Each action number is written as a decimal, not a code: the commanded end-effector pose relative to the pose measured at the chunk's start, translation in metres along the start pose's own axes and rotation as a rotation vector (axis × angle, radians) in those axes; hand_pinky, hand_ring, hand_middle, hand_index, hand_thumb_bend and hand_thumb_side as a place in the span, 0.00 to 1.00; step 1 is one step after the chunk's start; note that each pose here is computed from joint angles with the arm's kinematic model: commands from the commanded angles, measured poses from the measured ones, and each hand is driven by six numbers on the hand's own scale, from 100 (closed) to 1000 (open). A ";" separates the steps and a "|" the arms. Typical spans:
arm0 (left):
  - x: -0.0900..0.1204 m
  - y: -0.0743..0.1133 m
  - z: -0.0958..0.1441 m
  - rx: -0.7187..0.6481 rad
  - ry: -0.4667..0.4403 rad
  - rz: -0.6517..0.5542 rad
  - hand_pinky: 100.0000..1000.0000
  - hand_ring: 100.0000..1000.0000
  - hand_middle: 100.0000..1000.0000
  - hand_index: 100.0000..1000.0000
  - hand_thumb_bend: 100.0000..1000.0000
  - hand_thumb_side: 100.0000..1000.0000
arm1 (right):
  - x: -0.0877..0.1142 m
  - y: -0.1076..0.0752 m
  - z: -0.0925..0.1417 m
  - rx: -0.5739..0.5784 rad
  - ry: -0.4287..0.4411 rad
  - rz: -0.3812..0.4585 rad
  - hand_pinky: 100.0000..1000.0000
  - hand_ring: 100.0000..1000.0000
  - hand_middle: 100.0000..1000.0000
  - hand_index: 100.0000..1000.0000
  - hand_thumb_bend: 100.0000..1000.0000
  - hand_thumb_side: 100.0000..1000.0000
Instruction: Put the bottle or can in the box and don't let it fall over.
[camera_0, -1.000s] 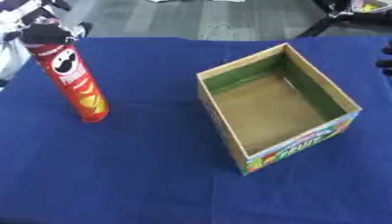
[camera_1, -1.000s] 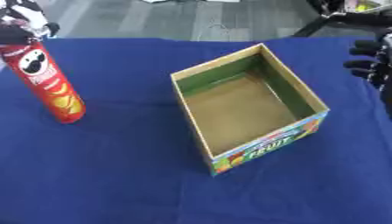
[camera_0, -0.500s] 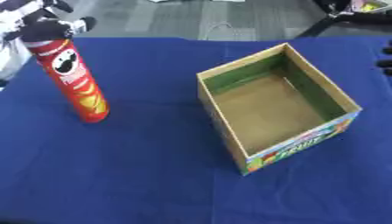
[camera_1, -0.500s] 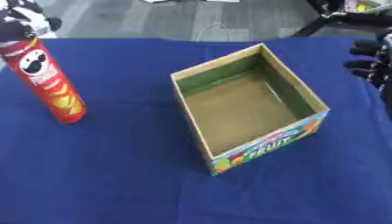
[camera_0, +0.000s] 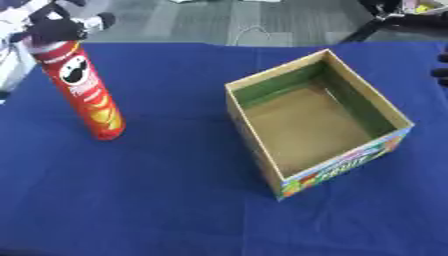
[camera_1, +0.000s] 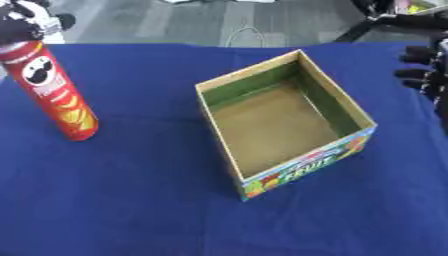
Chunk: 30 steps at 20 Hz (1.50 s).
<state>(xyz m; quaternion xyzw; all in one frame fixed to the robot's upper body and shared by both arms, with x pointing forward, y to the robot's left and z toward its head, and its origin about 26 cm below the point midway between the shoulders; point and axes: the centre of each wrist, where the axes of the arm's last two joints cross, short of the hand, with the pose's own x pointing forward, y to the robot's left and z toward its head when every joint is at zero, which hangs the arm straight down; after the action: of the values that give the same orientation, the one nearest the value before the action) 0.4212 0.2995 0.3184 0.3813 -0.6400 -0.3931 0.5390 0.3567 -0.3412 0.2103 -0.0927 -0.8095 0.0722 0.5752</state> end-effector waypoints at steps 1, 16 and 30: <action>0.008 0.014 0.002 0.034 -0.021 -0.012 0.74 0.85 0.90 0.86 0.37 0.70 | 0.012 -0.005 -0.004 -0.003 -0.035 0.021 0.86 0.73 0.74 0.78 0.00 0.98; 0.009 0.015 0.006 0.028 -0.018 -0.032 0.75 0.86 0.91 0.86 0.37 0.70 | 0.011 -0.005 -0.003 -0.002 -0.034 0.021 0.87 0.73 0.74 0.78 0.00 0.98; -0.010 0.025 0.016 0.055 0.026 -0.026 0.81 0.88 0.92 0.86 0.41 0.72 | 0.011 -0.006 -0.003 -0.007 -0.035 0.021 0.87 0.73 0.74 0.78 0.00 0.97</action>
<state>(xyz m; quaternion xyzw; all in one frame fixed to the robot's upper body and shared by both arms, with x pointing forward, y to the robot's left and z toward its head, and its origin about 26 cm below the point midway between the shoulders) 0.4127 0.3094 0.3172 0.3901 -0.6329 -0.3898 0.5435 0.3566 -0.3413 0.2102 -0.0920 -0.8099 0.0728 0.5747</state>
